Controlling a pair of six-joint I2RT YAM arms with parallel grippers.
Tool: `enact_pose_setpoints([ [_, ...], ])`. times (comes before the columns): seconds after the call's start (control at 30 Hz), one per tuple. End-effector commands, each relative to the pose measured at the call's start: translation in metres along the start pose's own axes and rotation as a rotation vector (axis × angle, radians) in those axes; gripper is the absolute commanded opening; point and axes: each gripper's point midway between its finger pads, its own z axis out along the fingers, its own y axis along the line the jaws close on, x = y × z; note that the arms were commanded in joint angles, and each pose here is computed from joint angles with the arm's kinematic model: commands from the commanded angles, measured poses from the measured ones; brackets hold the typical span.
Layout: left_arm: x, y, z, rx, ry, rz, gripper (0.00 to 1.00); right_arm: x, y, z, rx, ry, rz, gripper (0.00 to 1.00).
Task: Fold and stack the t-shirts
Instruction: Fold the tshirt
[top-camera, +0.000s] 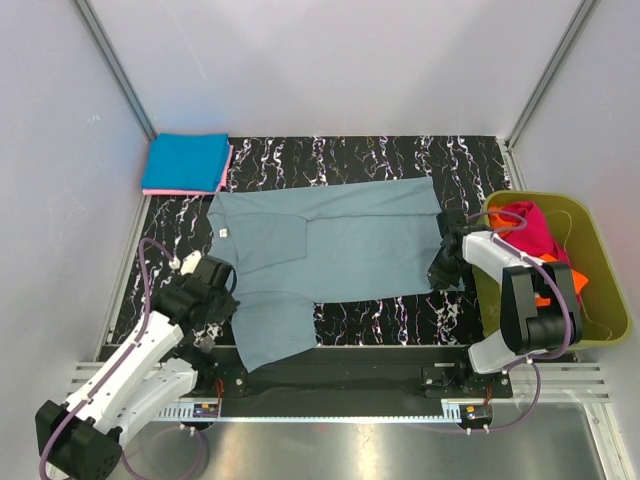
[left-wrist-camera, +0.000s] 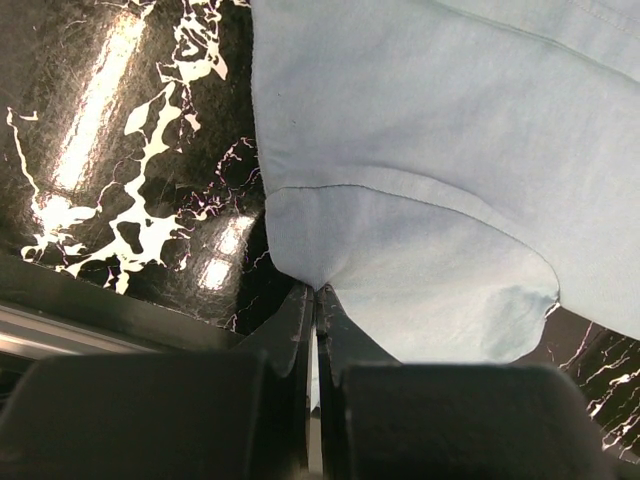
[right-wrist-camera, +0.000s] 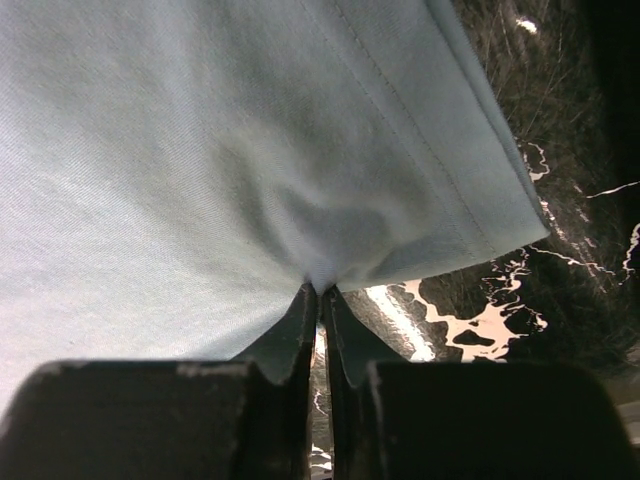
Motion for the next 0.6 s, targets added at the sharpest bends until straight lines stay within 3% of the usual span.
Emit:
enact_pose_setpoints([
  [0.0, -0.020, -0.016, -0.018, 0.057, -0.053, 0.013, 0.00, -0.013, -0.016, -0.008, 0.066, -0.055, -0.002, 0.08],
  [0.57, -0.085, -0.072, -0.033, 0.094, -0.192, 0.078, 0.00, -0.077, 0.038, -0.024, -0.019, -0.105, -0.147, 0.10],
])
